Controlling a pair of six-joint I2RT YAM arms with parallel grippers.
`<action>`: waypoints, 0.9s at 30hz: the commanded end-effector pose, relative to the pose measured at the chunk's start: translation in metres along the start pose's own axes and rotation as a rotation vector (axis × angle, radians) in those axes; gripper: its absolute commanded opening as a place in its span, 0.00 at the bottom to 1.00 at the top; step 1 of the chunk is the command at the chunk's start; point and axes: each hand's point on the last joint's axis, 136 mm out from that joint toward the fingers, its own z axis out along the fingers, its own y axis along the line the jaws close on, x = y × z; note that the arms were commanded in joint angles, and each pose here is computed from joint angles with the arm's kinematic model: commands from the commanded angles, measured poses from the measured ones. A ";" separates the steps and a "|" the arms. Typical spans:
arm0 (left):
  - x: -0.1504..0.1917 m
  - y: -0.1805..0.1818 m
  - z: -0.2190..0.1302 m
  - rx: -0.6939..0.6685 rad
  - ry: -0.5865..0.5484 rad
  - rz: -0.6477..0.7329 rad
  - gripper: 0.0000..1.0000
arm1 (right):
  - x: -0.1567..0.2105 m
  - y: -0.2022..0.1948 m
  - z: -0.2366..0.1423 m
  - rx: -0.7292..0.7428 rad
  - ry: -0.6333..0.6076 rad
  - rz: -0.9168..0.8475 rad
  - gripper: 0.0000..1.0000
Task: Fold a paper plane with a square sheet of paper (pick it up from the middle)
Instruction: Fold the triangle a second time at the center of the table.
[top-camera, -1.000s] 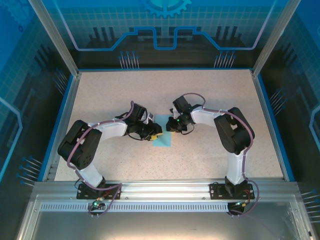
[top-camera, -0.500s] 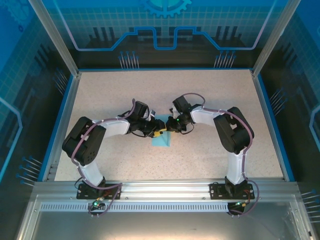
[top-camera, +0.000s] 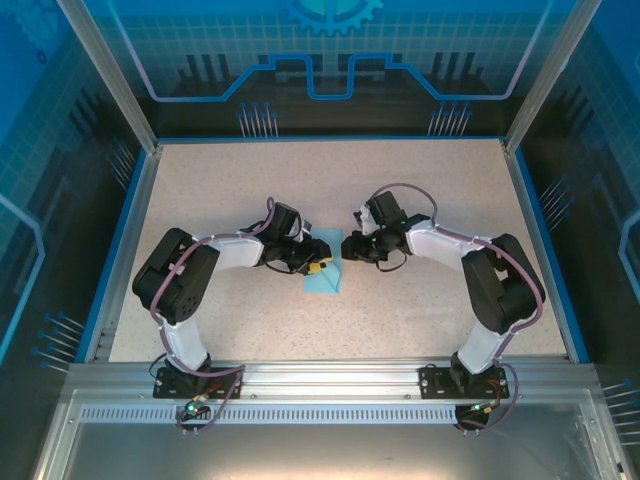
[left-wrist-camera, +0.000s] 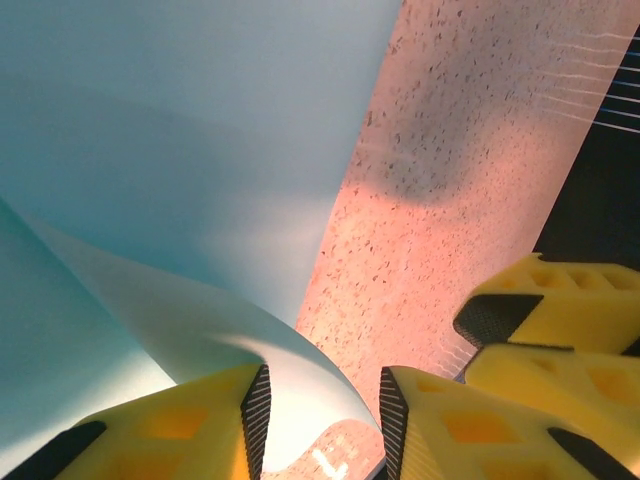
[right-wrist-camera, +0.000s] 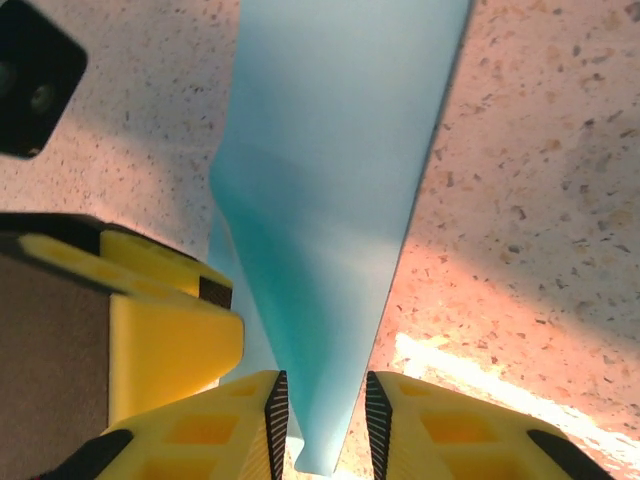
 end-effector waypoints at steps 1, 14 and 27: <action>-0.007 -0.006 0.001 0.004 -0.018 -0.002 0.38 | 0.007 0.004 0.002 -0.034 0.017 -0.097 0.32; -0.011 -0.005 0.001 -0.017 -0.038 -0.006 0.46 | 0.025 0.012 0.022 -0.051 0.047 -0.201 0.43; -0.012 -0.006 0.001 -0.017 -0.040 -0.005 0.50 | 0.016 0.010 0.030 -0.011 0.037 -0.196 0.33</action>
